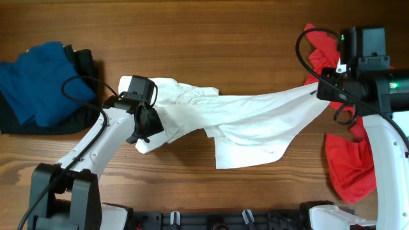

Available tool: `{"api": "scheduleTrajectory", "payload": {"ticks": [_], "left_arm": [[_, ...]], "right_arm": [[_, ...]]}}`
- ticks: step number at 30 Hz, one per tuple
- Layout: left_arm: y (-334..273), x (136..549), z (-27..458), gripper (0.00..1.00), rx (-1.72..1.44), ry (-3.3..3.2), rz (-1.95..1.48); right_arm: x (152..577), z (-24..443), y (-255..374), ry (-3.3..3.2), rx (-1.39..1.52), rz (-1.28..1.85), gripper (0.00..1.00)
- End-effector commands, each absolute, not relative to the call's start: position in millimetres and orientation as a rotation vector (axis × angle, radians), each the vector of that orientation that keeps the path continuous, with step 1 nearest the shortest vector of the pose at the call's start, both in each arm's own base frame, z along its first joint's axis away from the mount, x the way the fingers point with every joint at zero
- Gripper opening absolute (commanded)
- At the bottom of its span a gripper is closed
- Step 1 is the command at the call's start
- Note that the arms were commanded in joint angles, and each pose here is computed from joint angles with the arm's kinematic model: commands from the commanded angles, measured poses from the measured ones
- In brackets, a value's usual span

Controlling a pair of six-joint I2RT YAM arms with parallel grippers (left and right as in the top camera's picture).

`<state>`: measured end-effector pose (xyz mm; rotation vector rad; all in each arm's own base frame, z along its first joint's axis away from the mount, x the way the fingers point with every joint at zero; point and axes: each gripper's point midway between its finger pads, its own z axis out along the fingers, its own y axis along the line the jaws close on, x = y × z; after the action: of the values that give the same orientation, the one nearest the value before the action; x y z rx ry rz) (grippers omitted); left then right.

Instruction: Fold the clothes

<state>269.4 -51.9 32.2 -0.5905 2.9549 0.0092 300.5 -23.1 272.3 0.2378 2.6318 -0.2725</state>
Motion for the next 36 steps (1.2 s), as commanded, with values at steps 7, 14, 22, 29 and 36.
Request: {"api": "scheduleTrajectory", "payload": {"ticks": [7,14,22,29,36], "left_arm": [[-46.7,267.4,26.9,0.56,-0.567,2.961,0.042],[-46.4,251.8,13.0,0.28,-0.571,3.001,0.038],[-50.5,246.6,13.6,0.13,-0.573,3.027,0.004],[-49.4,235.8,27.1,0.08,-0.540,3.040,-0.002],[-57.4,225.8,44.9,0.10,-0.537,3.037,-0.101]], "right_arm": [[300.9,276.0,-23.4,2.620,0.254,-0.261,0.04],[300.9,276.0,-23.4,2.620,0.253,-0.261,0.04],[300.9,276.0,-23.5,2.620,0.254,-0.261,0.04],[301.1,276.1,-23.4,2.619,0.254,-0.261,0.04],[301.1,276.1,-23.4,2.619,0.254,-0.261,0.04]]}}
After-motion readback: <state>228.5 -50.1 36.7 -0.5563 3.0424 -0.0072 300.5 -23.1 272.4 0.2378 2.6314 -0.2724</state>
